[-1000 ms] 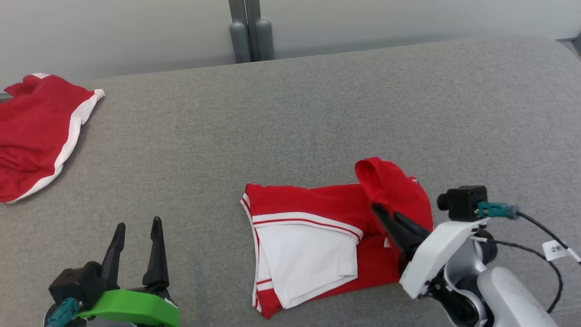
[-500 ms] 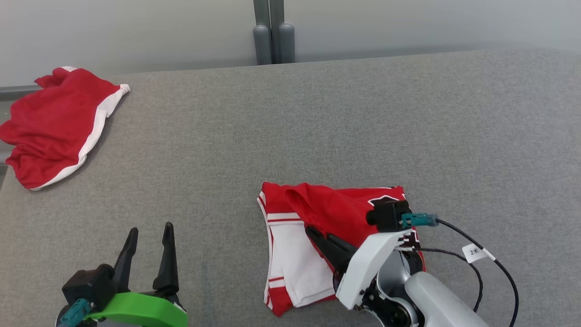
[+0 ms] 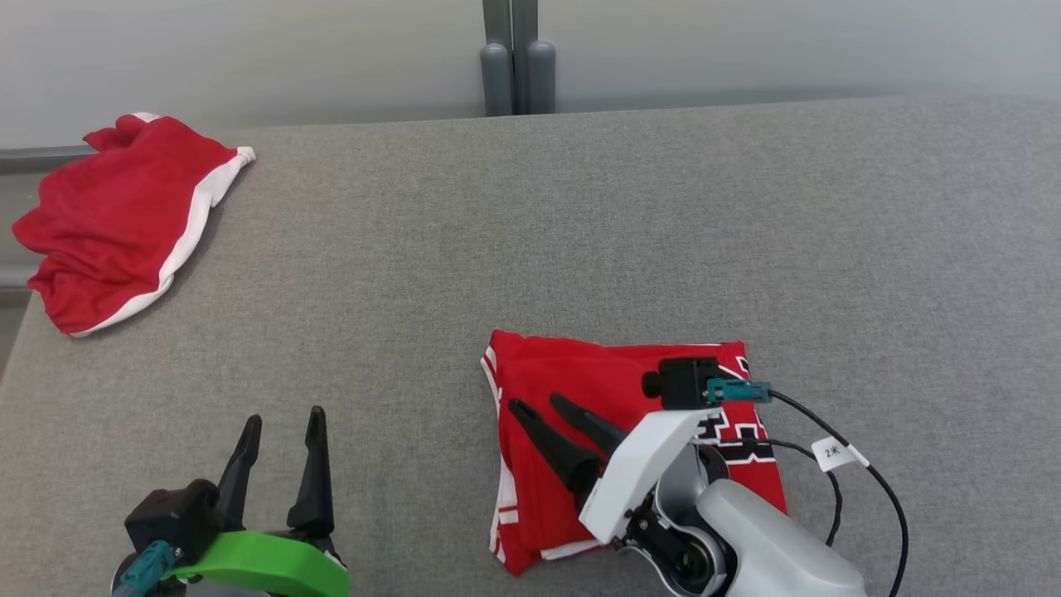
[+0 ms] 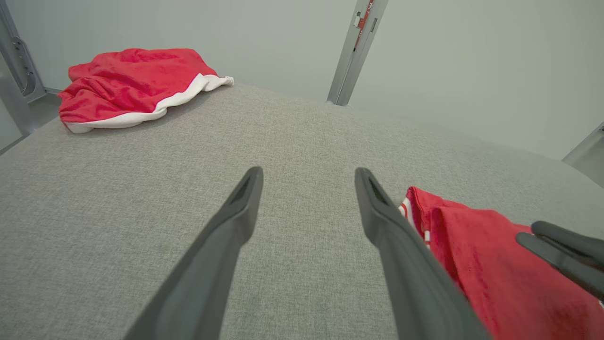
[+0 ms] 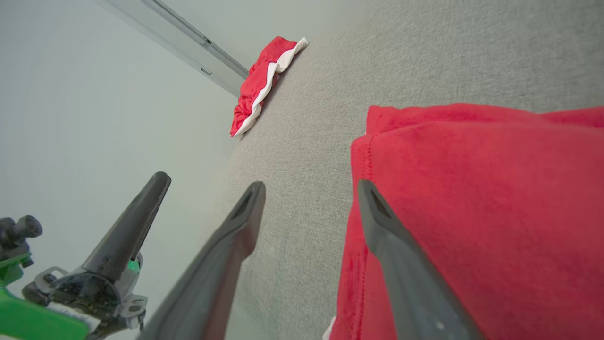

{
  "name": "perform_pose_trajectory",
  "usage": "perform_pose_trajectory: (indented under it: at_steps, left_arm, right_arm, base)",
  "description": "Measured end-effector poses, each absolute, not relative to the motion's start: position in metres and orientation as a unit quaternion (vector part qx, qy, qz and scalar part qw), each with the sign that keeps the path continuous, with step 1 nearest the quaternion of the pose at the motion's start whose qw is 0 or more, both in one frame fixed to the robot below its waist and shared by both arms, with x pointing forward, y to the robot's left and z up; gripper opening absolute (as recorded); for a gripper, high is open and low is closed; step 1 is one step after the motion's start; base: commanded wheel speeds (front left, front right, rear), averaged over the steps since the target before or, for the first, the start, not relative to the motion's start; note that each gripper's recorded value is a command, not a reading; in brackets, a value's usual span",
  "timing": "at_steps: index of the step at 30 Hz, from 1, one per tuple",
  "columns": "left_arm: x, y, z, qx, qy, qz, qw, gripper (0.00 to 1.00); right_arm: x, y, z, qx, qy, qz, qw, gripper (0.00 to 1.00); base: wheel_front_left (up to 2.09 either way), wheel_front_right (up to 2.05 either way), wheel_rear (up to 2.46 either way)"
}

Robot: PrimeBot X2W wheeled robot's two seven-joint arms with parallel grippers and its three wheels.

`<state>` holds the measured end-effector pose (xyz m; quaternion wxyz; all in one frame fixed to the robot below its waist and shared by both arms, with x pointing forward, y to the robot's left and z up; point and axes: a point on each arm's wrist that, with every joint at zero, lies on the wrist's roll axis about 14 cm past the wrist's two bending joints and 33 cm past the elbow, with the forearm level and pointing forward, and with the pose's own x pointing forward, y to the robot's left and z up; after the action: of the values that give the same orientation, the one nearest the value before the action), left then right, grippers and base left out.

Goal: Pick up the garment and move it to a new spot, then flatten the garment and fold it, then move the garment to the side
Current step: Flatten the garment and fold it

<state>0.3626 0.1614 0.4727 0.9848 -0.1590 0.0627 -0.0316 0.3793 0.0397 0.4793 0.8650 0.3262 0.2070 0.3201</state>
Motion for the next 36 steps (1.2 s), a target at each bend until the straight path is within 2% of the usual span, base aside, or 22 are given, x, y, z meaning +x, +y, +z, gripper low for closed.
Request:
perform_pose_trajectory:
  at_steps: [7, 14, 20, 25, 36]
  left_arm:
    - [0.365, 0.149, 0.471, -0.163, 0.067, -0.049, 0.983, 1.00]
    - [0.371, 0.134, 0.472, -0.166, 0.064, -0.067, 0.982, 1.00]
    - [0.378, 0.128, 0.477, -0.155, 0.052, -0.072, 0.984, 1.00]
    - [0.380, 0.126, 0.479, -0.149, 0.042, -0.072, 0.985, 1.00]
    - [0.371, 0.130, 0.484, -0.141, 0.026, -0.059, 0.988, 1.00]
  right_arm:
    - [0.397, 0.025, 0.502, 0.341, 0.146, 0.299, 0.879, 1.00]
    - [0.425, -0.044, 0.505, 0.249, 0.058, 0.230, 0.939, 1.00]
    - [0.440, -0.104, 0.516, 0.165, -0.004, 0.161, 0.973, 1.00]
    - [0.434, -0.139, 0.529, 0.119, -0.046, 0.110, 0.986, 1.00]
    - [0.393, -0.168, 0.529, 0.120, -0.069, 0.049, 0.989, 1.00]
  base:
    - [0.00, 0.00, 0.00]
    - [0.00, 0.00, 0.00]
    - [0.00, 0.00, 0.00]
    - [0.00, 0.00, 0.00]
    - [0.00, 0.00, 0.00]
